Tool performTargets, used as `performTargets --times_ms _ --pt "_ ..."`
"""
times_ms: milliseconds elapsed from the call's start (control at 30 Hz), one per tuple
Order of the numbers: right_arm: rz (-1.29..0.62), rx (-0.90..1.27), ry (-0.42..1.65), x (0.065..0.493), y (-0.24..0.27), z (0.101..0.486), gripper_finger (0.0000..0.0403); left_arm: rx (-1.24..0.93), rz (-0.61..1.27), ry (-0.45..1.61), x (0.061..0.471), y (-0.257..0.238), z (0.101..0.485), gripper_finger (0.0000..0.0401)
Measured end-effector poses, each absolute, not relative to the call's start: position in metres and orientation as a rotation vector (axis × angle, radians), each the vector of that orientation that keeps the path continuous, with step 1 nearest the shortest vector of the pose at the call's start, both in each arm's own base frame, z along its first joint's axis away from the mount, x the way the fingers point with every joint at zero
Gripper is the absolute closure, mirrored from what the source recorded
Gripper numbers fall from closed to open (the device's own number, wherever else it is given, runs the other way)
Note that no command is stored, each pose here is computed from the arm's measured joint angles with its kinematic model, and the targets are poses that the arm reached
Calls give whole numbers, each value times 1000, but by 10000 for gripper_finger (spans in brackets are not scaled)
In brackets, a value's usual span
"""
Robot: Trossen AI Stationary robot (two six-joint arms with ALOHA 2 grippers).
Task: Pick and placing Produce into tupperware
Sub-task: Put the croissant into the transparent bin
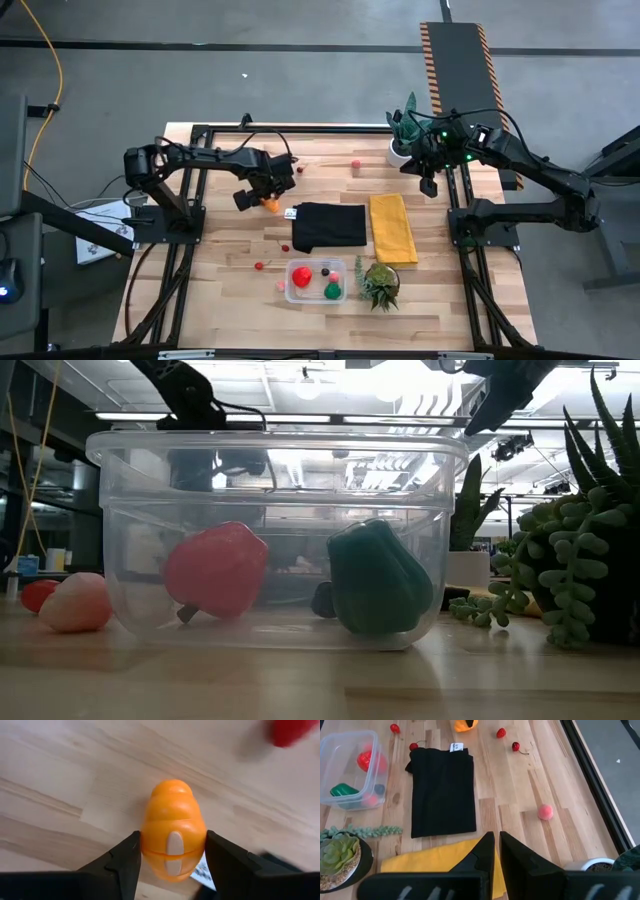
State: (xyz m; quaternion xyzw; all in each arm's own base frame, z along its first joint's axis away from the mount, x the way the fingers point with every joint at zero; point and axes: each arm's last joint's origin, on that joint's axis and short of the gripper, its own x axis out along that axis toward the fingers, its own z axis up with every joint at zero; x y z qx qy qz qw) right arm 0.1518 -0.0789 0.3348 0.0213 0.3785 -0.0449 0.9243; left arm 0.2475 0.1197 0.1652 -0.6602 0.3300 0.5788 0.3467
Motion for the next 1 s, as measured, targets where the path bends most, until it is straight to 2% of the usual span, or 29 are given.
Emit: performTargets --times_ms 567,1000 --pt "-93 47 776 152 -79 335 386 -1614 1247 828 237 114 206 213" --pt "-134 116 733 154 -80 338 386 -1560 935 876 226 104 234 211"
